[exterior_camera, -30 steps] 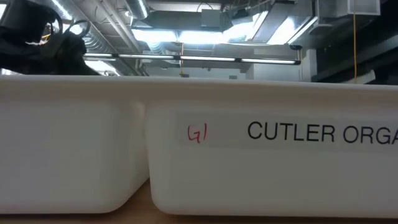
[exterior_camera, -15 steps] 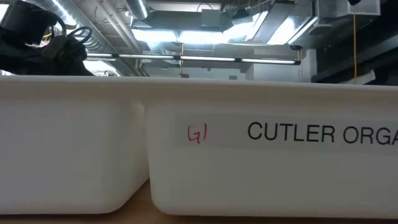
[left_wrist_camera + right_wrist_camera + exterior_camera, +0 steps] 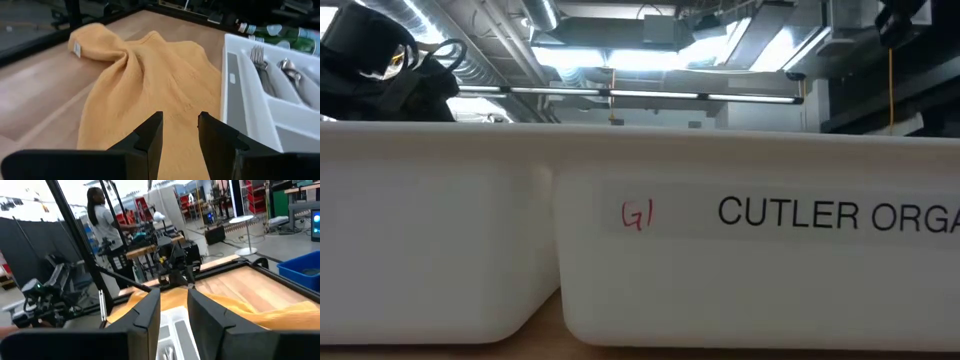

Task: Sort silverware
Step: Return to Home Position

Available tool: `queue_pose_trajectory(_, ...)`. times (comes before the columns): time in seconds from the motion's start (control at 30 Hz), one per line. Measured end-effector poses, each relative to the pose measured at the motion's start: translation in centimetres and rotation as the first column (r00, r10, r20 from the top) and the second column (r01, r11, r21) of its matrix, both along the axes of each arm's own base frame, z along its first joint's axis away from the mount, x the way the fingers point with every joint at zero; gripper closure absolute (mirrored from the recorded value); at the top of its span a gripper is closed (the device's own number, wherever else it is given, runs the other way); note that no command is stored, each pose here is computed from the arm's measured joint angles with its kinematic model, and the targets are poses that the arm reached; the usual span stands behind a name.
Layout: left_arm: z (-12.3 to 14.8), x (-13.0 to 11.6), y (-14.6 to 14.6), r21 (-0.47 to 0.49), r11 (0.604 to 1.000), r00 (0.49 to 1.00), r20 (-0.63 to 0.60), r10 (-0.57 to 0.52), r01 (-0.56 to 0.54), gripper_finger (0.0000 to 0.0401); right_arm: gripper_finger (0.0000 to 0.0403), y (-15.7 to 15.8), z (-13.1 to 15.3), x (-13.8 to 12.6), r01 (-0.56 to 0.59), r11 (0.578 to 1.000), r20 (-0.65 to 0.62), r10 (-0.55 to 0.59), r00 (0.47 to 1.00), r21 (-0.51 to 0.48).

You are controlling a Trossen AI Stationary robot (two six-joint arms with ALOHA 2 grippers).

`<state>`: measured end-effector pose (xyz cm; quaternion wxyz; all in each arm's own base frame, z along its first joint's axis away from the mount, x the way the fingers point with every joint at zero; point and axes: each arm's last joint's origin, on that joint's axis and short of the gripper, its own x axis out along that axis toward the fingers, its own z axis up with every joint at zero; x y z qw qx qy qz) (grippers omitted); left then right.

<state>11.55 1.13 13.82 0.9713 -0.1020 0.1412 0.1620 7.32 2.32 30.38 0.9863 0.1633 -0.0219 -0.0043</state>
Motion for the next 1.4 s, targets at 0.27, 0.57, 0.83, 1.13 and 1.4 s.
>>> queue_pose_trajectory(0.27, 0.8, 0.2, 0.0, 0.186, 0.981, 0.998, 0.020, -0.056, 0.052, 0.0290, 0.0303, 0.9, -4.3, 1.7, -0.001, 1.000, 0.043, 0.000, 0.999, 0.025)
queue_pose_trajectory(0.57, 1.6, 0.4, -0.1, 0.261, 0.960, 0.989, 0.084, -0.125, 0.100, 0.0290, 0.0303, 1.4, -7.6, 2.5, -0.035, 0.999, 0.040, 0.034, 0.999, 0.033)
queue_pose_trajectory(0.83, 2.6, 0.6, -0.7, 0.287, 0.921, 0.931, 0.175, -0.321, 0.264, 0.0290, 0.0303, 1.6, -11.2, 2.9, -0.035, 0.998, -0.054, 0.037, 0.998, 0.044)
queue_pose_trajectory(1.13, 3.6, 0.5, -0.9, 0.337, 0.893, 0.882, 0.259, -0.393, 0.299, 0.0290, 0.0304, 1.6, -14.9, 2.9, -0.002, 0.975, -0.173, 0.041, 0.984, 0.223)
queue_pose_trajectory(1.4, 4.7, -0.4, -1.0, 0.364, 0.894, 0.845, 0.362, -0.393, 0.259, 0.0290, 0.0304, 1.7, -15.0, 2.9, -0.023, 0.975, -0.182, 0.064, 0.981, 0.222)
